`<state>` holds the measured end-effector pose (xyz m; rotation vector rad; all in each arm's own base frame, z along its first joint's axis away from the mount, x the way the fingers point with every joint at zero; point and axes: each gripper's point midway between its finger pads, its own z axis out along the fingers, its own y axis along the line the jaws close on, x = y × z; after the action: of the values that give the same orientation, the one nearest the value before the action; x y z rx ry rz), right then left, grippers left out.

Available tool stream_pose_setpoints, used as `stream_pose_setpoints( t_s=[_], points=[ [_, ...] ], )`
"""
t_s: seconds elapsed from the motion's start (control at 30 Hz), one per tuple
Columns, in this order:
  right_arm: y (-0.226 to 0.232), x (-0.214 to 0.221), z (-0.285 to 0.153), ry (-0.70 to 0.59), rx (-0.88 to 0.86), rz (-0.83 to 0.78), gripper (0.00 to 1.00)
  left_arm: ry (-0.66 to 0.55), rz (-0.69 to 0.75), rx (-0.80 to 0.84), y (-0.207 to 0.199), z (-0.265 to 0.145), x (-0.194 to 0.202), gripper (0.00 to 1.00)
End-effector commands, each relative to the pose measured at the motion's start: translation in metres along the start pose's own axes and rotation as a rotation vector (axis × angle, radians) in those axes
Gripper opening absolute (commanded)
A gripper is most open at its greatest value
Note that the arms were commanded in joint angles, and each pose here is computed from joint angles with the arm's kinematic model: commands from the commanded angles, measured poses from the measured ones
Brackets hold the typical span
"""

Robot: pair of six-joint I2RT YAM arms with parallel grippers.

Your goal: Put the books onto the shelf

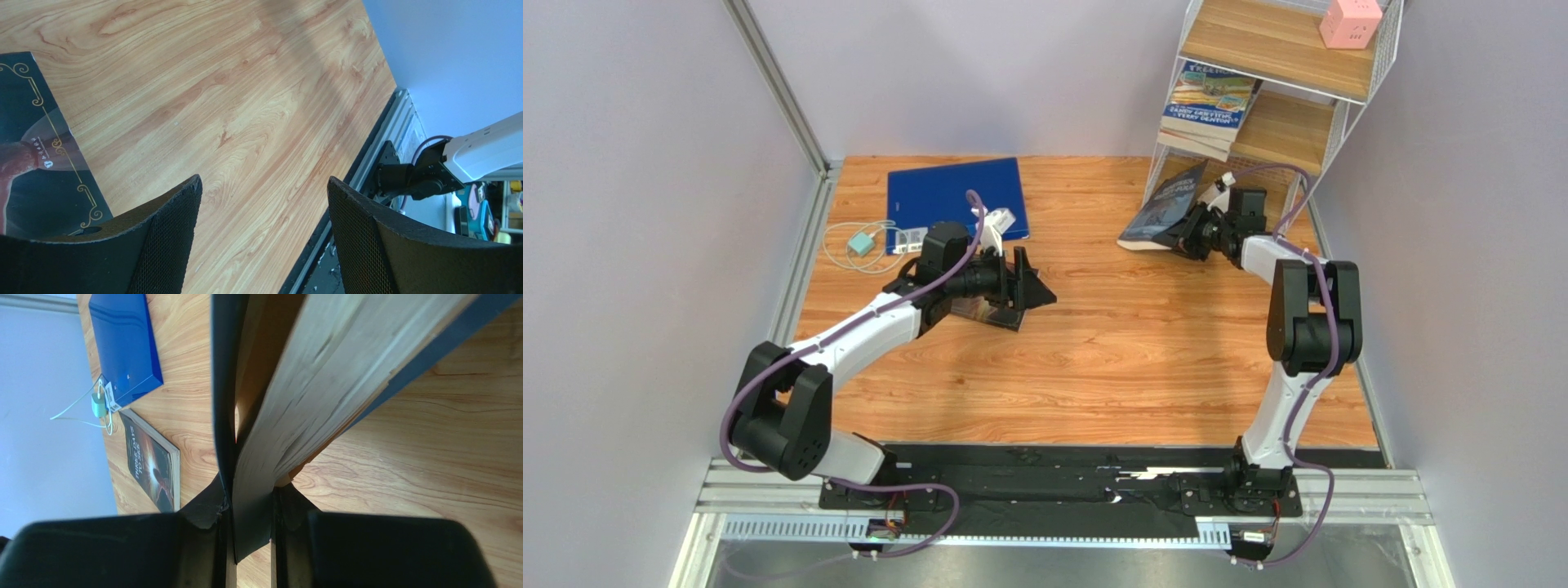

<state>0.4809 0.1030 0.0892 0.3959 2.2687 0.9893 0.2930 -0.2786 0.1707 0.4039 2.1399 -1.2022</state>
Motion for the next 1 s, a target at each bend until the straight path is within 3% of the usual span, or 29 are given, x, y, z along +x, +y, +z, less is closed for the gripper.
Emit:
stream_pose_setpoints(
  t_s=[0.0,0.13,0.33,0.43,0.53,0.57,0.97],
  points=[
    [-0.002,-0.020,0.009,-0.052,0.037,0.032,0.00,-0.012,0.031,0.025,-0.004,0.000,-0.002,0.80],
    [-0.020,-0.026,0.011,-0.085,0.130,0.064,0.01,-0.008,0.034,0.023,-0.003,0.000,-0.001,0.80],
    [-0.035,-0.033,0.015,-0.074,0.229,0.092,0.11,-0.006,0.033,0.027,-0.003,0.001,0.000,0.80],
    [-0.045,-0.026,0.010,-0.079,0.286,0.111,0.23,-0.005,0.030,0.026,-0.003,0.001,0.001,0.80],
    [-0.059,-0.019,0.002,-0.093,0.354,0.124,0.46,-0.002,0.028,0.029,-0.003,0.001,0.002,0.80],
    [-0.060,-0.018,0.000,-0.096,0.361,0.124,0.48,-0.002,0.029,0.029,-0.003,0.001,0.002,0.80],
    [-0.079,-0.002,-0.006,-0.100,0.431,0.116,0.56,0.000,0.027,0.031,-0.002,-0.002,0.008,0.80]
  ],
)
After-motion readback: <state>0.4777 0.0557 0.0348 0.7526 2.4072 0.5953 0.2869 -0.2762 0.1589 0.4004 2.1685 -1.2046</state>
